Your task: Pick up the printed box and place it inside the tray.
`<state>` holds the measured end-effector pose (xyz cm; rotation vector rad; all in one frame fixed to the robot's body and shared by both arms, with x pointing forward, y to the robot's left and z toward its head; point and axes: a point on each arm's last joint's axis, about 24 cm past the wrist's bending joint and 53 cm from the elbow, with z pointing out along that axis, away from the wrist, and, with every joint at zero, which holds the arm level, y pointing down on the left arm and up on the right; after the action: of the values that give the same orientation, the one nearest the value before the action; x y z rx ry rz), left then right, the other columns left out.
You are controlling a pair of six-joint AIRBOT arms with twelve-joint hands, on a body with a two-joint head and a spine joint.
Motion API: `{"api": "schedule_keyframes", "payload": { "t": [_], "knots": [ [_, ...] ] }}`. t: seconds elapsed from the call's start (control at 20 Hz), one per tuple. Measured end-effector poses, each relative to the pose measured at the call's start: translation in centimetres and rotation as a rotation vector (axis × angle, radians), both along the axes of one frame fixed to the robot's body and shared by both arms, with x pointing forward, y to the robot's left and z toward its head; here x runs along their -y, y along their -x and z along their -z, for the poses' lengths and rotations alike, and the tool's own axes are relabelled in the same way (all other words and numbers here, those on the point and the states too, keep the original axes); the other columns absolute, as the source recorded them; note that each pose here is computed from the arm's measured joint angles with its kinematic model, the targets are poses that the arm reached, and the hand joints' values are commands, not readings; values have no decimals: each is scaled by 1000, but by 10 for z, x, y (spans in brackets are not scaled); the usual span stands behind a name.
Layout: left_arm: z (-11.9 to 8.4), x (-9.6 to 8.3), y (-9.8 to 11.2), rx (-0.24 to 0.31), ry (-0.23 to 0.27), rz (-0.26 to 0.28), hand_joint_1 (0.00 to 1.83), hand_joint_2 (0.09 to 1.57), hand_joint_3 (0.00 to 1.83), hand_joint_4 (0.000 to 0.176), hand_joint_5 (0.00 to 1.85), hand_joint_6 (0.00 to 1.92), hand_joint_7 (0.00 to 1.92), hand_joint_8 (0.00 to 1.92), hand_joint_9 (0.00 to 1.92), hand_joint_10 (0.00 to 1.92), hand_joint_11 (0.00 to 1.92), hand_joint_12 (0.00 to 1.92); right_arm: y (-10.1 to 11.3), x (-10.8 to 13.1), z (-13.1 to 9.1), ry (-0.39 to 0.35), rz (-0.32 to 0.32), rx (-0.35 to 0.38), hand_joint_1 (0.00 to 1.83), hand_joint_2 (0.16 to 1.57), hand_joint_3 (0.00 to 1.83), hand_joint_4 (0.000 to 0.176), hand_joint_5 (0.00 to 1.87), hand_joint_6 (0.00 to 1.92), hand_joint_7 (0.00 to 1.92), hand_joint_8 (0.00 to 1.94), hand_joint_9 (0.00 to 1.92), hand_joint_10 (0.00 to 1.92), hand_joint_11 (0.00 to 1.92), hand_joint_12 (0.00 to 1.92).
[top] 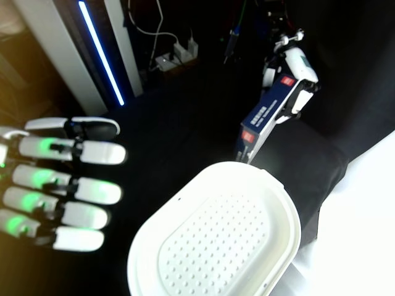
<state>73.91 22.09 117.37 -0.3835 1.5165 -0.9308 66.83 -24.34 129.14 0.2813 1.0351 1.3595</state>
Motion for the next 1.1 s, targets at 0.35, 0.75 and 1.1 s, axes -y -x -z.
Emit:
{"api": "schedule_keyframes", "payload": {
  "t": [0.35, 0.75, 1.1],
  "knots": [
    [-56, -20, 26, 174, 46, -20, 1280, 1088, 4, 0, 942, 858, 1127, 966, 1212, 1120, 1053, 1573, 0, -3, 2, -3, -5, -3, 792, 837, 0, 109, 164, 0, 256, 3, 157, 5, 0, 556],
    [-128, -16, 50, 394, 33, 1, 1292, 1034, 0, 0, 1154, 545, 1177, 888, 1187, 1150, 1080, 1540, -21, -5, 25, 13, -5, -69, 822, 715, 0, 138, 109, 0, 170, 0, 126, 2, 0, 382],
    [-142, 45, 50, 443, 63, 121, 1276, 1071, 1, 0, 1039, 763, 1111, 987, 1199, 1124, 1125, 1502, -55, -51, 44, -31, -88, -154, 710, 672, 0, 176, 0, 0, 107, 2, 116, 6, 0, 691]
  ]
}}
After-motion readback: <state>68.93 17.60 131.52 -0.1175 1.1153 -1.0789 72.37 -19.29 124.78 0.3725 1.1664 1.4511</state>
